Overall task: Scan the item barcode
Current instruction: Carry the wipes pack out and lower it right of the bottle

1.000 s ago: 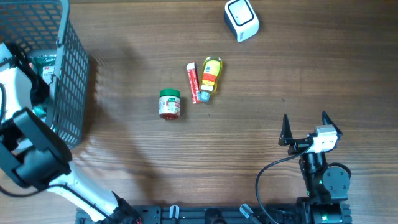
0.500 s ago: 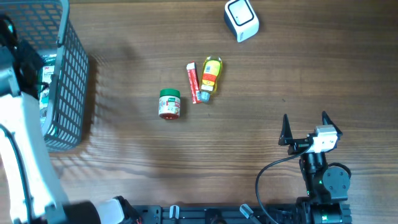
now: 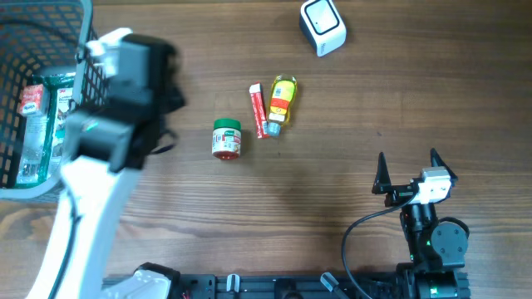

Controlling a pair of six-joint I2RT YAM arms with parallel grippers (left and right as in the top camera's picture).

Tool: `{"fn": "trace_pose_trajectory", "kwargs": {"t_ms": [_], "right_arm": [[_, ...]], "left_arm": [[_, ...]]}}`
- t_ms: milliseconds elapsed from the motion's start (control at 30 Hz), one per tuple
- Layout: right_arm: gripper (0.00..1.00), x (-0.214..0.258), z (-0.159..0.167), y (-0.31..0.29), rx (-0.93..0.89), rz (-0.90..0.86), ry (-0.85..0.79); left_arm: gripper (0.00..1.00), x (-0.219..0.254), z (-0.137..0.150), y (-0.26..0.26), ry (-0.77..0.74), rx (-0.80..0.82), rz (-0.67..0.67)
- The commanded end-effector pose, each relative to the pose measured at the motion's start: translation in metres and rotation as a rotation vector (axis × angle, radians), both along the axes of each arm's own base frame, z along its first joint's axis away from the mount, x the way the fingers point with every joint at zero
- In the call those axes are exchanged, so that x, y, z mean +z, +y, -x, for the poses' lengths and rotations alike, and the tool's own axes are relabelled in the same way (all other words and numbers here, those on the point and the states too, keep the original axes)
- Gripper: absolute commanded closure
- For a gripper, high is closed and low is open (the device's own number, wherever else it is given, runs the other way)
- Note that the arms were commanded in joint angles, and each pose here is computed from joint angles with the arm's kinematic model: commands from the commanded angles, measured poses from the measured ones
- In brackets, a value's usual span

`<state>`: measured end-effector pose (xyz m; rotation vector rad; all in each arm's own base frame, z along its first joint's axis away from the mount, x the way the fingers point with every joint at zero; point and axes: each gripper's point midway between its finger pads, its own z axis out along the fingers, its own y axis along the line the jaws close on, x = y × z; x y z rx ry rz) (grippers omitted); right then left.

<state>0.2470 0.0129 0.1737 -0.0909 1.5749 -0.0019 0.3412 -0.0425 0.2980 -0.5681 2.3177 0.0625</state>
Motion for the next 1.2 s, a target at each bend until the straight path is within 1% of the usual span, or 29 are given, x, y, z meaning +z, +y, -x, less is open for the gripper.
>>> {"fn": "trace_pose_trajectory", "kwargs": {"t_ms": [0,100,167,267,400,533,633,833,867,900,933,967,1000,1033,1167], "right_arm": [[0.00,0.002,0.000,-0.004,-0.022,0.017,-0.009],[0.00,0.002,0.000,-0.004,-0.022,0.017,-0.009],[0.00,0.002,0.000,-0.004,-0.022,0.017,-0.009],[0.00,0.002,0.000,-0.004,-0.022,0.017,-0.009],[0.00,0.002,0.000,-0.004,-0.022,0.017,-0.009],[0.00,0.002,0.000,-0.004,-0.022,0.017,-0.009],[0.00,0.002,0.000,-0.004,-0.022,0.017,-0.009],[0.00,0.002,0.000,-0.004,-0.023,0.017,-0.009],[0.00,0.002,0.000,-0.004,-0.022,0.017,-0.009],[0.00,0.002,0.000,-0.004,-0.022,0.017,-0.009],[0.00,0.002,0.000,-0.004,-0.022,0.017,-0.009],[0.00,0.002,0.000,-0.004,-0.022,0.017,-0.009],[0.00,0.002,0.000,-0.004,-0.022,0.017,-0.009],[0.00,0.002,0.000,-0.004,-0.022,0.017,-0.009],[0.00,0.002,0.000,-0.004,-0.022,0.018,-0.009]], "left_arm": [[0.96,-0.050,-0.013,-0.079,0.113,-0.056,0.156],[0.96,-0.082,-0.019,-0.135,0.167,-0.160,0.166],[0.96,-0.101,-0.017,-0.158,0.200,-0.174,0.167],[0.96,-0.139,-0.008,-0.191,0.294,-0.228,0.164],[0.96,-0.176,0.006,-0.221,0.381,-0.290,0.133],[0.96,-0.188,0.015,-0.241,0.393,-0.335,0.119],[0.96,-0.192,0.023,-0.255,0.410,-0.372,0.144],[0.96,-0.210,0.030,-0.264,0.449,-0.392,0.132],[0.91,-0.213,0.031,-0.265,0.460,-0.393,0.133],[0.71,-0.215,0.031,-0.265,0.465,-0.393,0.134],[0.59,-0.216,0.032,-0.266,0.470,-0.395,0.137],[0.49,-0.216,0.032,-0.266,0.470,-0.395,0.137],[0.33,-0.216,0.032,-0.266,0.470,-0.395,0.137],[0.23,-0.216,0.032,-0.266,0.470,-0.395,0.137],[0.20,-0.216,0.032,-0.266,0.472,-0.396,0.137]]}}
